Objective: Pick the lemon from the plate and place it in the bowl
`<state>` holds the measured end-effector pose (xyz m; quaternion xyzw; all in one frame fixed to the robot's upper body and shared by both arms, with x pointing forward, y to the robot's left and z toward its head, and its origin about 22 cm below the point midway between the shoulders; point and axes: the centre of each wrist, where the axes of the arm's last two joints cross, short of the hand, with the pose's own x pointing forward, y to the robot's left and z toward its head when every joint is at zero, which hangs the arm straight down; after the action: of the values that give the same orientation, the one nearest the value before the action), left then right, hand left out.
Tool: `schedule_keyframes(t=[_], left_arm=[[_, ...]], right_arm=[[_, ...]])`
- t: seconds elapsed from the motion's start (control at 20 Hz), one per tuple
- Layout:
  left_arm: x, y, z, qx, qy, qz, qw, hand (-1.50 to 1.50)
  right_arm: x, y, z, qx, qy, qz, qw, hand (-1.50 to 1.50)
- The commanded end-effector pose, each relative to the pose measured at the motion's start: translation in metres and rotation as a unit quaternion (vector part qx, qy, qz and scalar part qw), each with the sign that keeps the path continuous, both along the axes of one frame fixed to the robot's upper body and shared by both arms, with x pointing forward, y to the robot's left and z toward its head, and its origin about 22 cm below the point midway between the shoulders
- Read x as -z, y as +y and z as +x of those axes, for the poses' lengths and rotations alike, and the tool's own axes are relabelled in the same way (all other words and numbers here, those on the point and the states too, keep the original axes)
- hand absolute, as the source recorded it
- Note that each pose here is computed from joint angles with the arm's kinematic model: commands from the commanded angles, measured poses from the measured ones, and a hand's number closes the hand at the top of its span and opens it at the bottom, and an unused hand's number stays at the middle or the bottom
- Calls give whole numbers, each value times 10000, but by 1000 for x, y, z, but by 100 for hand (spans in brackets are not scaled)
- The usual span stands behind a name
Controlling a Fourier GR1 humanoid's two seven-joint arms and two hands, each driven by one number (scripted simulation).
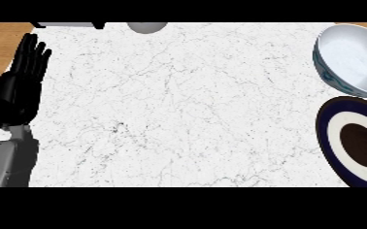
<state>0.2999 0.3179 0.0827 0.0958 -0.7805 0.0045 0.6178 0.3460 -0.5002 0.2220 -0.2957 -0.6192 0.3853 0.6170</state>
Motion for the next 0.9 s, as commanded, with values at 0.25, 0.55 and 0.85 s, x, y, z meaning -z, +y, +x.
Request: schedule_keyframes(t=[0.25,0.55,0.85], left_arm=[[-21,1,-1,80,3,30,10000,0],[4,0,-5,64,45,-1,10000,0],[-13,4,6,25,17,-11,10000,0]], right_arm=[[58,24,27,928,474,-312,9941,150],[111,52,40,899,666,888,9897,-150],[118,44,34,914,-318,2052,9739,-150]])
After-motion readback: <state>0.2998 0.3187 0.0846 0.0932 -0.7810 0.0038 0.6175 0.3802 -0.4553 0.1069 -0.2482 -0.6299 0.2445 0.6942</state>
